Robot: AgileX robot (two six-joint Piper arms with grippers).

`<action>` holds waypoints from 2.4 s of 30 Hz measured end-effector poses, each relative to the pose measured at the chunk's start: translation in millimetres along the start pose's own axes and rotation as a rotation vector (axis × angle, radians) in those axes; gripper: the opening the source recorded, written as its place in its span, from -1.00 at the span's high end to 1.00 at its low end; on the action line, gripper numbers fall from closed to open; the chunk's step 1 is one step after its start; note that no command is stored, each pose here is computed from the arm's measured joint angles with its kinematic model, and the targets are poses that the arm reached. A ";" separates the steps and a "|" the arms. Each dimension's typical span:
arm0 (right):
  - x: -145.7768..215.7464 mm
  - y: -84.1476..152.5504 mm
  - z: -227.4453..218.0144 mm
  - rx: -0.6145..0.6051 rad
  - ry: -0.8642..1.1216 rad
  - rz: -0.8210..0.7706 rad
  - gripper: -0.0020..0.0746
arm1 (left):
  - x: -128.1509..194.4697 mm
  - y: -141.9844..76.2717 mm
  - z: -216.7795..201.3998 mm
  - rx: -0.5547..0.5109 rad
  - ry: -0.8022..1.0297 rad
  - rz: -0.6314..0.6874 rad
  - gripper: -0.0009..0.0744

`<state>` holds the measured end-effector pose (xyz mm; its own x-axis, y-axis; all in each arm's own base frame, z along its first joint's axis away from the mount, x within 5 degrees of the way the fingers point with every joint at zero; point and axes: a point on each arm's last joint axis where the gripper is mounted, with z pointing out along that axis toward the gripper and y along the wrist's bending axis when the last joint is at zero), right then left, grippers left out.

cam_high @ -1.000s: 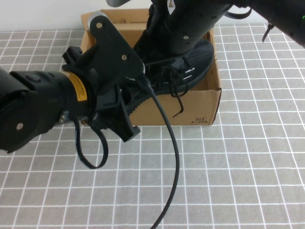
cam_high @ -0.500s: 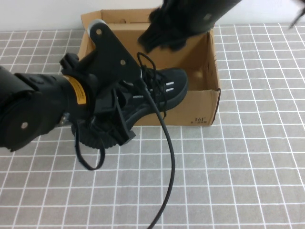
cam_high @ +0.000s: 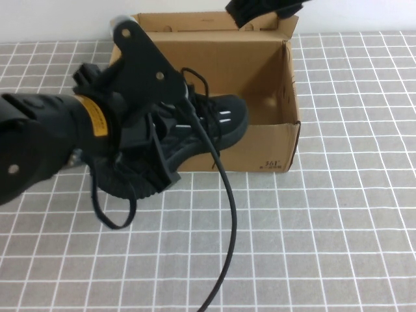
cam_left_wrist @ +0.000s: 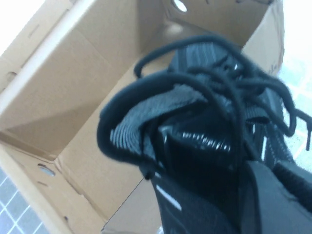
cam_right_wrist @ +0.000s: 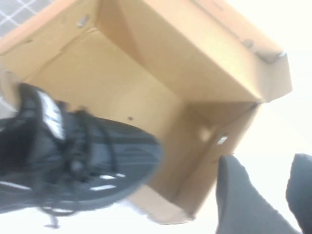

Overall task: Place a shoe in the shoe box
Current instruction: Adjust the shoe

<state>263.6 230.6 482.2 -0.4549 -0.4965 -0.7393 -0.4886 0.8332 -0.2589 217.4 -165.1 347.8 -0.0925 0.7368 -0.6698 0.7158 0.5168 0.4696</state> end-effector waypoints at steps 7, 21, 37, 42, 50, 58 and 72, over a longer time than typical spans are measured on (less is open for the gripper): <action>-0.8 -6.0 -1.0 0.063 -0.009 -0.019 0.39 | -9.6 9.5 -16.8 -0.008 0.018 -0.009 0.94; 2.4 -24.2 4.3 0.043 0.013 0.051 0.53 | -47.1 38.3 -54.4 -0.090 -0.079 0.023 0.94; 69.0 -76.8 8.0 -0.012 0.220 0.214 0.98 | -66.2 65.8 -26.6 0.015 0.011 -0.039 0.94; 94.1 -75.7 12.8 -0.025 0.302 0.240 0.99 | -59.9 99.9 -14.4 0.091 -0.035 -0.071 0.94; 115.0 -65.7 29.6 -0.065 0.392 0.255 0.99 | -46.0 147.0 11.8 0.260 -0.145 0.008 0.94; 128.4 -61.0 39.5 -0.071 0.444 0.248 0.99 | -32.6 178.4 54.1 0.366 -0.196 0.060 0.94; 127.8 -61.1 41.6 -0.069 0.424 0.248 0.99 | -35.4 199.2 96.2 0.355 -0.272 0.077 0.94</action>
<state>266.3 126.4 377.7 -0.8195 -0.3528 -0.4517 -0.3691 0.9278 -0.0550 429.9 -130.2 409.7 0.1219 0.6011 -0.7898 0.9108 0.2485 0.3297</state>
